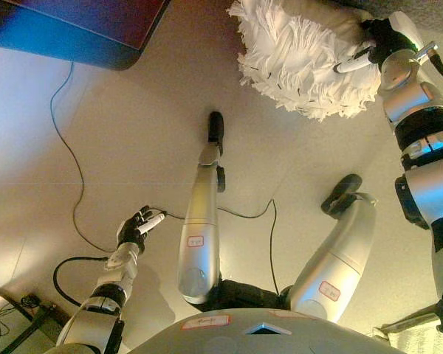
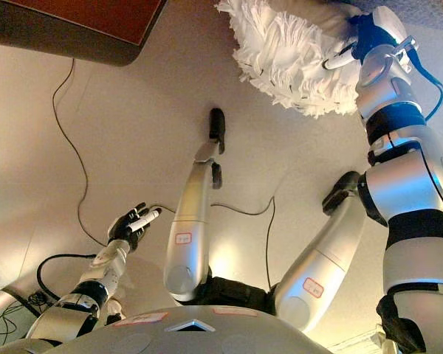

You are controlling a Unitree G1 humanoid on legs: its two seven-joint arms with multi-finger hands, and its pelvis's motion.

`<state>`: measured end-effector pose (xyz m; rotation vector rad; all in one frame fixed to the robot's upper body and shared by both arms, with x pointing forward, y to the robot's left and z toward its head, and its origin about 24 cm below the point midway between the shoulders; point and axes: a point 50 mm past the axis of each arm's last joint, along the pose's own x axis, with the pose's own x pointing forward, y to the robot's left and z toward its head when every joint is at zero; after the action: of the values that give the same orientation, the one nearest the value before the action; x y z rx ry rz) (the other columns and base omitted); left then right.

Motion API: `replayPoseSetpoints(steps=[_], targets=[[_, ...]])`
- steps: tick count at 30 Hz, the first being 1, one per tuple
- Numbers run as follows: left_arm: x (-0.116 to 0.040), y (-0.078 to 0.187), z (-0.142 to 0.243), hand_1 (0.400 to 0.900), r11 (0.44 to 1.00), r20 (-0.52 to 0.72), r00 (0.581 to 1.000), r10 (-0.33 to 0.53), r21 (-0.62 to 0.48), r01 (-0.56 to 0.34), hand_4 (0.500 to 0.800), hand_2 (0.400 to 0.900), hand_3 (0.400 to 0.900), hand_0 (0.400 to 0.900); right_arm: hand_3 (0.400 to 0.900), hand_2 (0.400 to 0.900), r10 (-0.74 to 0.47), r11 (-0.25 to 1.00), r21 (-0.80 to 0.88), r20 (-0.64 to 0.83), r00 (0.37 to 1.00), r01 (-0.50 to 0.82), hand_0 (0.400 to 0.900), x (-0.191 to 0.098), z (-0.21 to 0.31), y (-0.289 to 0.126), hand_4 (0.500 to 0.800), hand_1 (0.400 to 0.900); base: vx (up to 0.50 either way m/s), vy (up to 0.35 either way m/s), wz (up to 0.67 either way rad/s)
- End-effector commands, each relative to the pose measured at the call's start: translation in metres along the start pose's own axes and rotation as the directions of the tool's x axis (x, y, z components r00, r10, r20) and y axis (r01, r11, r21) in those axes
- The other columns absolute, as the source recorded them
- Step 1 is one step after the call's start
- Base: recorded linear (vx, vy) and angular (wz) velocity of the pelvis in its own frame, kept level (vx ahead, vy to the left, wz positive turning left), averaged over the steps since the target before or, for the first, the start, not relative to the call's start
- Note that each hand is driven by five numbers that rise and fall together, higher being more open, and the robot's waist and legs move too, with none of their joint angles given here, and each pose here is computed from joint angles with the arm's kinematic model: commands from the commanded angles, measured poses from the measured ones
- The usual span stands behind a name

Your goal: Pick up the pillow and put it on the sofa.

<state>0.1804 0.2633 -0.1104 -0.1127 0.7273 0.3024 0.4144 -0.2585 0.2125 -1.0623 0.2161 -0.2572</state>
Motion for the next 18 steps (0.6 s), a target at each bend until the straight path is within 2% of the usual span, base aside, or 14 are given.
replayPoseSetpoints(steps=[1,18], targets=[[-0.017,0.039,-0.015,0.9,0.997,-0.02,0.997,0.073,0.041,-0.072,0.8,0.9,0.9,0.9,0.4,0.4,-0.042,0.999,0.002,0.115,0.993,0.042,0.4,-0.002,0.021,-0.029,0.5,0.4,0.0,0.0,0.0],[-0.02,0.052,-0.011,0.9,0.995,0.012,0.995,0.096,0.004,-0.096,0.8,0.9,0.9,0.9,0.4,0.4,-0.15,0.989,0.02,0.148,0.978,0.149,0.4,-0.003,0.025,-0.049,0.5,0.4,-0.013,-0.009,0.0]])
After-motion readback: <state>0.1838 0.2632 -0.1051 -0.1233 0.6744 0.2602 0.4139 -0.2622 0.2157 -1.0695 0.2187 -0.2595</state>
